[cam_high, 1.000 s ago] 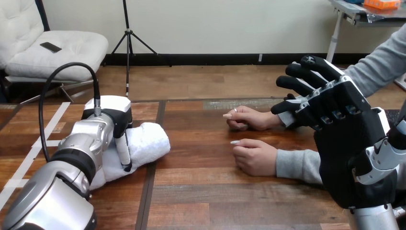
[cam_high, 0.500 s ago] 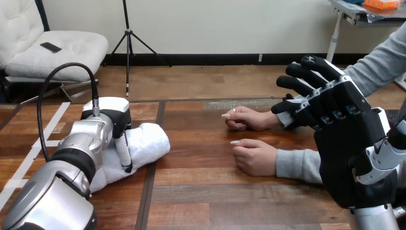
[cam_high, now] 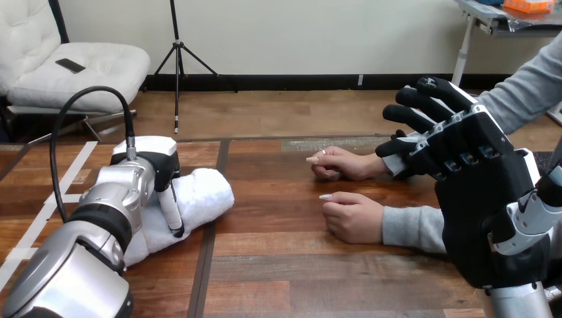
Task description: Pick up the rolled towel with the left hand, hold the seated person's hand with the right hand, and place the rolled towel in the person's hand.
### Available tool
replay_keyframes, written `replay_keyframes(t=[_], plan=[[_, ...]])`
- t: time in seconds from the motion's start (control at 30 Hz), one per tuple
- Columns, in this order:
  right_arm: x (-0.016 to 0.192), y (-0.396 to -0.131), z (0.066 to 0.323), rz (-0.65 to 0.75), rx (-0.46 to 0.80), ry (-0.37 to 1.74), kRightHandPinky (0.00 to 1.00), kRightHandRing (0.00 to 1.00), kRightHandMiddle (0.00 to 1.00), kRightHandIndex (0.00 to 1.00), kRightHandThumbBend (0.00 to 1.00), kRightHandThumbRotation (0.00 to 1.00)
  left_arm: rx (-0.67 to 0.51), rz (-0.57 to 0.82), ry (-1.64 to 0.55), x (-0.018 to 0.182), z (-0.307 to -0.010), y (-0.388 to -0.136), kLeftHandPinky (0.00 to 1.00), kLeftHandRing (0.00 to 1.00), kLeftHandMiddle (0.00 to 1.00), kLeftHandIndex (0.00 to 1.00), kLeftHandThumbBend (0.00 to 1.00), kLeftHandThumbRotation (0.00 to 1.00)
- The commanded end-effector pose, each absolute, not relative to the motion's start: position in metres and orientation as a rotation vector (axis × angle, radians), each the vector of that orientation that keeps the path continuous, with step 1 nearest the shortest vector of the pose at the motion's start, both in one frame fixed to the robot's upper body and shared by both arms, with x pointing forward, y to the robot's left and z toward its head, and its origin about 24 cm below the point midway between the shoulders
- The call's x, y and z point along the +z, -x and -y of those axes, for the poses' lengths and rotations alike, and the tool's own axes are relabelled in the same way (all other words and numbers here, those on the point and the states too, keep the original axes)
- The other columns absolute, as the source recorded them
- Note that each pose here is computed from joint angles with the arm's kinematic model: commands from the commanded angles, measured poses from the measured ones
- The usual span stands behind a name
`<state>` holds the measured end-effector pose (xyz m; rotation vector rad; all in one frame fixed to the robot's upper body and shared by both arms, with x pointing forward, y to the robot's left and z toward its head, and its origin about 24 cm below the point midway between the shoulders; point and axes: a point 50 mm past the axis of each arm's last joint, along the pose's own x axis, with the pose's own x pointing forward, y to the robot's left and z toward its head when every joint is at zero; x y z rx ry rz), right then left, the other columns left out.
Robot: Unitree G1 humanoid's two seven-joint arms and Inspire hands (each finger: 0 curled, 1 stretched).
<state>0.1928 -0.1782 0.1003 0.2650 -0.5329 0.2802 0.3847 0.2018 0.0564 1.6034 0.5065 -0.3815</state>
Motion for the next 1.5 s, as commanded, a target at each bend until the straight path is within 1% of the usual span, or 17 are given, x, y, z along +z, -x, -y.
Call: replay_keyframes(t=[0.0,0.1,0.4,0.5,0.7,0.73,0.9,1.0,1.03,1.1,1.3,1.33,1.47], plan=[[0.1148,-0.1950,0.1771,0.601,0.294,-0.252,0.56,0.75,0.77,0.76,0.96,1.00,-0.393,-0.475,-1.591,0.0644,-0.1921,-0.3900,0.42,0.55,0.64,0.67,0.88,0.13],[0.1149,-0.1952,0.1771,0.603,0.295,-0.251,0.56,0.75,0.77,0.76,0.96,1.00,-0.395,-0.474,-1.588,0.0646,-0.1920,-0.3900,0.43,0.56,0.65,0.68,0.88,0.13],[0.1149,-0.1954,0.1771,0.603,0.300,-0.249,0.56,0.75,0.77,0.76,0.96,1.00,-0.399,-0.484,-1.575,0.0652,-0.1917,-0.3903,0.42,0.54,0.63,0.70,0.92,0.16],[0.1148,-0.1954,0.1772,0.603,0.301,-0.249,0.56,0.75,0.77,0.76,0.96,1.00,-0.402,-0.493,-1.576,0.0656,-0.1913,-0.3905,0.42,0.54,0.62,0.70,0.93,0.18],[0.1146,-0.1952,0.1772,0.602,0.301,-0.248,0.56,0.75,0.77,0.76,0.96,1.00,-0.419,-0.519,-1.580,0.0666,-0.1902,-0.3910,0.43,0.57,0.65,0.71,0.96,0.24],[0.1146,-0.1952,0.1772,0.601,0.300,-0.248,0.56,0.75,0.77,0.76,0.95,1.00,-0.421,-0.522,-1.578,0.0666,-0.1901,-0.3910,0.43,0.56,0.65,0.69,0.97,0.26],[0.1145,-0.1951,0.1770,0.601,0.299,-0.252,0.57,0.76,0.77,0.77,0.95,1.00,-0.436,-0.529,-1.583,0.0671,-0.1894,-0.3911,0.42,0.55,0.64,0.64,0.99,0.30],[0.1145,-0.1949,0.1768,0.599,0.297,-0.253,0.57,0.76,0.77,0.77,0.96,1.00,-0.442,-0.530,-1.591,0.0672,-0.1888,-0.3911,0.42,0.55,0.64,0.64,1.00,0.34],[0.1145,-0.1948,0.1768,0.599,0.297,-0.252,0.57,0.76,0.77,0.77,0.96,1.00,-0.444,-0.531,-1.593,0.0673,-0.1886,-0.3912,0.43,0.56,0.65,0.65,1.00,0.36],[0.1145,-0.1948,0.1767,0.600,0.298,-0.252,0.57,0.76,0.77,0.77,0.96,1.00,-0.449,-0.534,-1.594,0.0673,-0.1882,-0.3912,0.43,0.56,0.65,0.66,1.00,0.37],[0.1145,-0.1948,0.1765,0.603,0.297,-0.249,0.57,0.76,0.77,0.77,0.95,1.00,-0.458,-0.538,-1.600,0.0666,-0.1874,-0.3909,0.40,0.50,0.59,0.61,1.00,0.41],[0.1146,-0.1947,0.1764,0.603,0.295,-0.248,0.57,0.75,0.77,0.76,0.95,1.00,-0.459,-0.536,-1.603,0.0665,-0.1873,-0.3909,0.38,0.47,0.56,0.58,1.00,0.42],[0.1146,-0.1945,0.1763,0.602,0.294,-0.248,0.56,0.75,0.77,0.76,0.95,1.00,-0.462,-0.537,-1.619,0.0662,-0.1867,-0.3908,0.36,0.44,0.53,0.55,1.00,0.43]])
